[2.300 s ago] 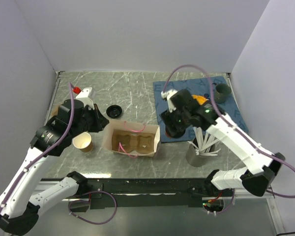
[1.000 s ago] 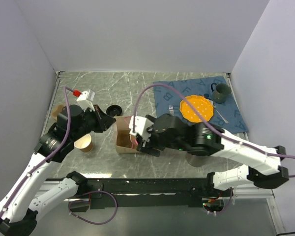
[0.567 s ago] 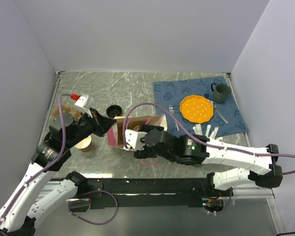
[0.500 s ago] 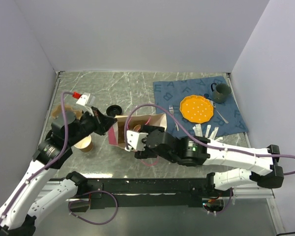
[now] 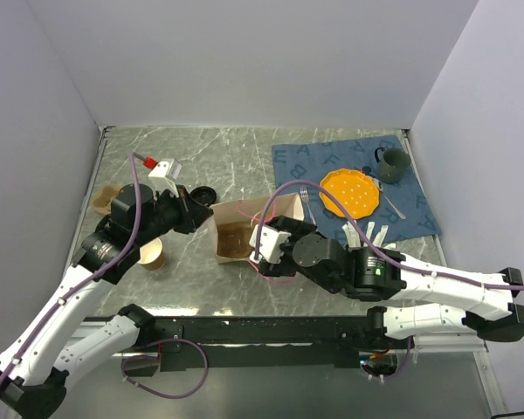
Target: Pack the takeout coffee
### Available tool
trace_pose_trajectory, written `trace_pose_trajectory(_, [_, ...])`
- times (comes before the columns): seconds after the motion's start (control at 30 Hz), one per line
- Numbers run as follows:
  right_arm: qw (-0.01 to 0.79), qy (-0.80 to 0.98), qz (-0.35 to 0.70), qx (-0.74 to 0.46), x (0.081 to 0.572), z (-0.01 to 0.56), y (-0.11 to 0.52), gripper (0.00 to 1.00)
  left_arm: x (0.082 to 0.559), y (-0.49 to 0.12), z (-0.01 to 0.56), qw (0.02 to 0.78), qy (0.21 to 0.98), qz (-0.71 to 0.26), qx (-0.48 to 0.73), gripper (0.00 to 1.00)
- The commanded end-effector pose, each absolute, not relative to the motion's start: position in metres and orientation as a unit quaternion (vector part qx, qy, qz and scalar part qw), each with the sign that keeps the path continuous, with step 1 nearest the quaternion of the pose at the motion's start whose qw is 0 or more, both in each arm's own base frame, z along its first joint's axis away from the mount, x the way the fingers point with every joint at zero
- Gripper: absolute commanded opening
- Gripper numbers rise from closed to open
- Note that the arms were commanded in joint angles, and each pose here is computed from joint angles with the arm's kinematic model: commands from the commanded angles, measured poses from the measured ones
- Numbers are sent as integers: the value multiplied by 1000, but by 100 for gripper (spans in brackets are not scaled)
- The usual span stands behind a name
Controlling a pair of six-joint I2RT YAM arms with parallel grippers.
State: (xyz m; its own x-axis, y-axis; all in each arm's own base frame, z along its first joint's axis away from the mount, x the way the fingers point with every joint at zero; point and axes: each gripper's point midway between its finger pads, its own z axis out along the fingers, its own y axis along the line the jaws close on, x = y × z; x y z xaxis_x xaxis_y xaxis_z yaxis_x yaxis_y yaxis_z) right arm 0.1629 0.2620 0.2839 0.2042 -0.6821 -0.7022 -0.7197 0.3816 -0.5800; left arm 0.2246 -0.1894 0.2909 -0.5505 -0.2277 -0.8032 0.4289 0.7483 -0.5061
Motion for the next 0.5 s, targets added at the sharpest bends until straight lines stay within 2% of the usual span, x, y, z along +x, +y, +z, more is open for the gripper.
trace_pose_trajectory(0.0, [529, 635, 34, -562, 155, 277, 262, 49, 224, -191, 310, 474, 799, -367, 46, 1])
trace_pose_trajectory(0.13, [536, 622, 42, -569, 154, 281, 269, 49, 218, -197, 315, 472, 789, -387, 66, 1])
trace_pose_trajectory(0.47, [563, 564, 17, -604, 168, 272, 307, 48, 199, -195, 321, 543, 727, -378, 187, 1])
